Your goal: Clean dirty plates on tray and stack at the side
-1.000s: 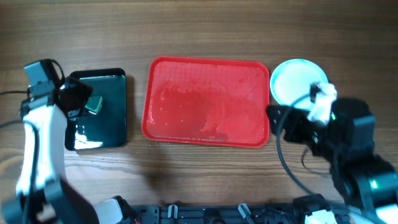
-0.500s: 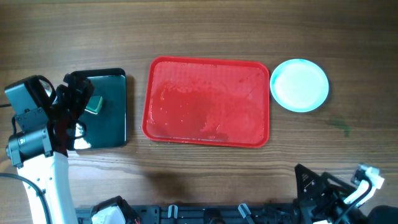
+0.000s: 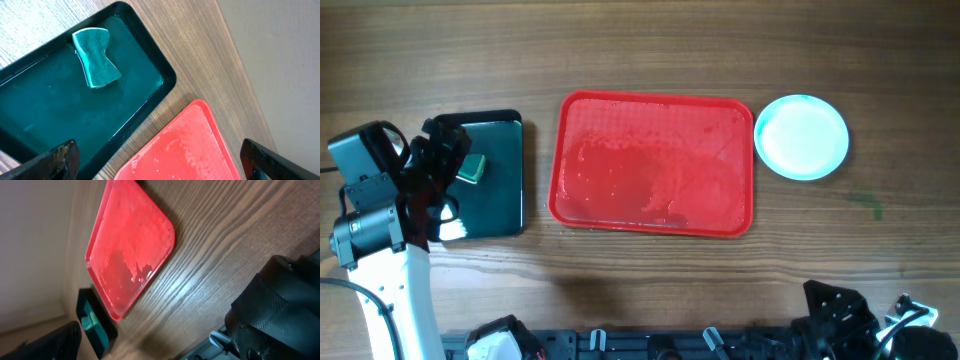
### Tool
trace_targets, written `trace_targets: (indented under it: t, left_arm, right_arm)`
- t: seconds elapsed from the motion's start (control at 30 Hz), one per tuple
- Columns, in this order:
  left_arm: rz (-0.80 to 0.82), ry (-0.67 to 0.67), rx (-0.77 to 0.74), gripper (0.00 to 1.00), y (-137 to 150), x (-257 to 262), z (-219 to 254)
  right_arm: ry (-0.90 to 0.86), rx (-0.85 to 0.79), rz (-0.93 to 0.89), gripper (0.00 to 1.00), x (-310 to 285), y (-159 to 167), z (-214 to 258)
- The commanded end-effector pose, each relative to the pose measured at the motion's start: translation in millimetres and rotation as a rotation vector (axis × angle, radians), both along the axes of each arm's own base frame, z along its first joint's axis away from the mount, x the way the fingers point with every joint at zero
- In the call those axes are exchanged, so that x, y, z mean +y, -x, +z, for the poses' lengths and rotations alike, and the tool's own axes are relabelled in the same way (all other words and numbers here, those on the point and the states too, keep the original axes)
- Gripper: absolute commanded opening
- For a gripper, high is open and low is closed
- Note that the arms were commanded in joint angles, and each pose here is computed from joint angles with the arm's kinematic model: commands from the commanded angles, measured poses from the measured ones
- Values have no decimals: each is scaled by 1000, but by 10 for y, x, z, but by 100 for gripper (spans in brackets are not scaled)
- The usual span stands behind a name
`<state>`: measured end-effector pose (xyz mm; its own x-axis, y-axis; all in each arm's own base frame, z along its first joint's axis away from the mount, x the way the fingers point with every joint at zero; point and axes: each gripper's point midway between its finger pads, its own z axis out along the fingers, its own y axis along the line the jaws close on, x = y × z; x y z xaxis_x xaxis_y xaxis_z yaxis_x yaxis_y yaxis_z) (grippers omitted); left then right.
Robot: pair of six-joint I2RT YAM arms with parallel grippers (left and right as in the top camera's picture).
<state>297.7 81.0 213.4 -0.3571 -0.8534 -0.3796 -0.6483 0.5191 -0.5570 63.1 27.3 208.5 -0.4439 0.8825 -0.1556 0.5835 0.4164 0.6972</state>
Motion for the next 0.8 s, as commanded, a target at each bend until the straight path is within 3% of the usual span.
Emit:
trace_targets:
  t: [0.0,0.07,0.2,0.27,0.43,0.6,0.77]
  left_arm:
    - [-6,6,-7,100,-2,-10,10]
    - [-6,6,-7,100,-3,-10,11]
    - [-6,6,-7,100,-2,-10,10]
    - [-6,6,-7,100,-2,-10,10]
    - [-6,6,-7,100,-2,-10,10]
    - [-6,6,-7,100,-2,-10,10]
    - [-6,6,-7,100,-3,-10,12]
  right_arm:
    - [13,-101,-116,100,-145,-178,76]
    - [85,-292,-93,100,-175,-430,308]
    - [424,-695,101,100,-90,-912,773]
    - [523,-811,152,100,-31,-1135,788]
    - [621,-974,205,100,47,-1490,571]
    - [656,-1035,198,100,47,-1725,184]
    - [834,-989,189,100,-90,-1812,-80]
